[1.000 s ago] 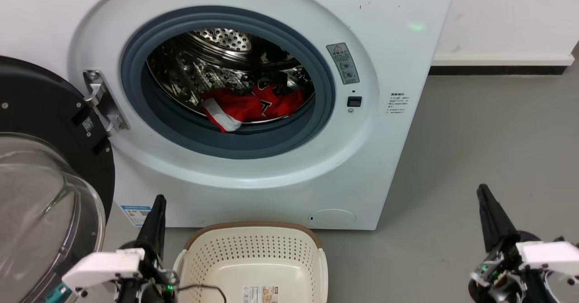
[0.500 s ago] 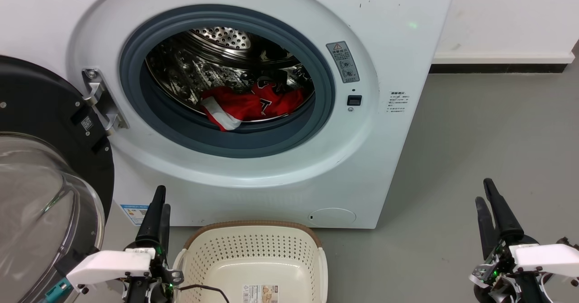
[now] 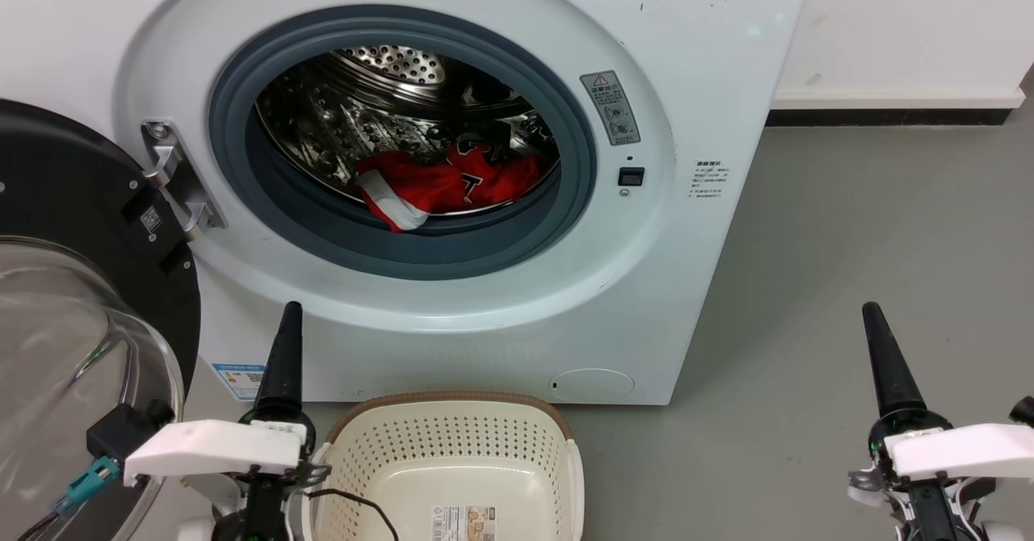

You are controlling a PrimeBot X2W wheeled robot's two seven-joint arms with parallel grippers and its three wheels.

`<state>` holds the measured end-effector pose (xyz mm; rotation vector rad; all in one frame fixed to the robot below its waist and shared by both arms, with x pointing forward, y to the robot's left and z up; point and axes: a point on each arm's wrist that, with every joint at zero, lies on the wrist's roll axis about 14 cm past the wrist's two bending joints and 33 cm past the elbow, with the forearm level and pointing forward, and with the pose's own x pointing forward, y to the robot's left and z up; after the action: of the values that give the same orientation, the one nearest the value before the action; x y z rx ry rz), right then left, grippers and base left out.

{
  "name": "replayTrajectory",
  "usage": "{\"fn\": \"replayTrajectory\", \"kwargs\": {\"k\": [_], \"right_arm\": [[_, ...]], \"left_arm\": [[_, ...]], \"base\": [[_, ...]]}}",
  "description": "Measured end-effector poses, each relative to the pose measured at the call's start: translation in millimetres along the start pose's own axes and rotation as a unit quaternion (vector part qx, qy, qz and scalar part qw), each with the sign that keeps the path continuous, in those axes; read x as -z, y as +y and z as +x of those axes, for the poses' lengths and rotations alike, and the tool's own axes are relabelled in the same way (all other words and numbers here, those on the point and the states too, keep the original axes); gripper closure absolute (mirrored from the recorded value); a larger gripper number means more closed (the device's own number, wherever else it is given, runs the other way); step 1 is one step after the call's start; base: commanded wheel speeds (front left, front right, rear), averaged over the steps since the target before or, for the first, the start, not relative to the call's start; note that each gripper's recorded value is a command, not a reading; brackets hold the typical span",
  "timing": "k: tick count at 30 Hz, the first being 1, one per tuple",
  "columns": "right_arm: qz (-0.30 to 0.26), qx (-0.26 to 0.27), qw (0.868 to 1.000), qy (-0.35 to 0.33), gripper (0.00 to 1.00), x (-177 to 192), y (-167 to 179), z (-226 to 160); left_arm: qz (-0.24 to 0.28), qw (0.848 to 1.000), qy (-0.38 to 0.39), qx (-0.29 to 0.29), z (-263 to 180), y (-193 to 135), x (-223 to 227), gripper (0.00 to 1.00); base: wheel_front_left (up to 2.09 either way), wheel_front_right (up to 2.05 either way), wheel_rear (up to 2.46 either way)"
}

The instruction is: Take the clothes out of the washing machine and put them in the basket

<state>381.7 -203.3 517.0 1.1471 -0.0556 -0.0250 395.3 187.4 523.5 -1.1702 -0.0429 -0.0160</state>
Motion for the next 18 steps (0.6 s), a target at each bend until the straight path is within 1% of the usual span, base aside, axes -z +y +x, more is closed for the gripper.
{"fn": "replayTrajectory", "kwargs": {"k": [9,18], "right_arm": [[-0.101,-0.01,0.995,-0.001,0.0,1,5,-1],[-0.192,-0.016,0.981,0.001,0.0,4,6,-6]], "left_arm": [[0.099,0.995,0.011,0.012,2,-10,11,0.0],[0.185,0.982,0.018,0.019,2,-14,20,0.0]], "base": [[0.0,0.0,0.0],[0.0,0.0,0.0]]}}
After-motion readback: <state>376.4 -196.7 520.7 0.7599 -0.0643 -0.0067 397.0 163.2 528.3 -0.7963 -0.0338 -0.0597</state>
